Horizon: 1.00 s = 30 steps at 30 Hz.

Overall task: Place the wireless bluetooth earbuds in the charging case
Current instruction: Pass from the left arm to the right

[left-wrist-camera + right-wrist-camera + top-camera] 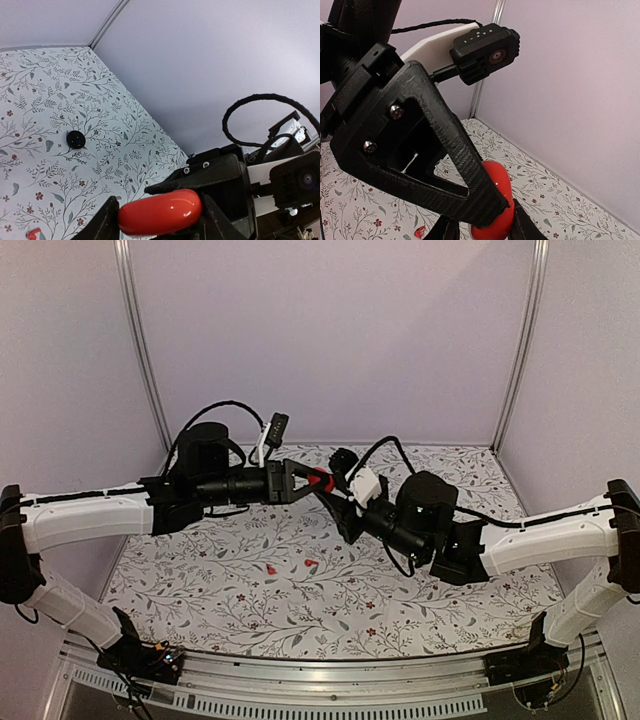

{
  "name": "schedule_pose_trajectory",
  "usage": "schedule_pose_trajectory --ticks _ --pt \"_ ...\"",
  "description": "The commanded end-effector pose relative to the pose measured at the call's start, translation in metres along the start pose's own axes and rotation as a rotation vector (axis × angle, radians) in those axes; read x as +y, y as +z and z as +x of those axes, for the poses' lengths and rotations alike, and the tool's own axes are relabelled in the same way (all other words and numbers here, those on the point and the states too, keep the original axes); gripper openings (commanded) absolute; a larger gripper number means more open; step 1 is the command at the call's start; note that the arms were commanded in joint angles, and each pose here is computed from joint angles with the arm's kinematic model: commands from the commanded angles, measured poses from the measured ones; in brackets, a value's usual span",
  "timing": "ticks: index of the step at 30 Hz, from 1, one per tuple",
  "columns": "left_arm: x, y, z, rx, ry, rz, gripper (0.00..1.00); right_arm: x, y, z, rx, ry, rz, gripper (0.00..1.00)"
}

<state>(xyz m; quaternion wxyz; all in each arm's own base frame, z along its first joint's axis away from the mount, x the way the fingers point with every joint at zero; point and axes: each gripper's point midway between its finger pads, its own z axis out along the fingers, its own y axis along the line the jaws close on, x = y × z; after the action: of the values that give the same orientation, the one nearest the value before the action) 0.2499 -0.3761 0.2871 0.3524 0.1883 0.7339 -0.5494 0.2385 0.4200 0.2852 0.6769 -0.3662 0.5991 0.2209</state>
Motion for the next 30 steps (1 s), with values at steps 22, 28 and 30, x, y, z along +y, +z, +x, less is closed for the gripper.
schedule_pose_trajectory --ticks 22,28,30 --pt "-0.025 -0.024 -0.024 -0.076 0.196 0.045 1.0 0.007 -0.017 -0.017 -0.044 0.045 -0.087 0.12" --pt "-0.046 -0.048 -0.025 -0.096 0.452 0.076 1.0 0.02 -0.05 -0.027 -0.082 0.117 -0.271 0.1" --pt "-0.051 -0.053 -0.019 -0.088 0.528 0.101 1.0 0.023 -0.062 -0.034 -0.107 0.132 -0.321 0.09"
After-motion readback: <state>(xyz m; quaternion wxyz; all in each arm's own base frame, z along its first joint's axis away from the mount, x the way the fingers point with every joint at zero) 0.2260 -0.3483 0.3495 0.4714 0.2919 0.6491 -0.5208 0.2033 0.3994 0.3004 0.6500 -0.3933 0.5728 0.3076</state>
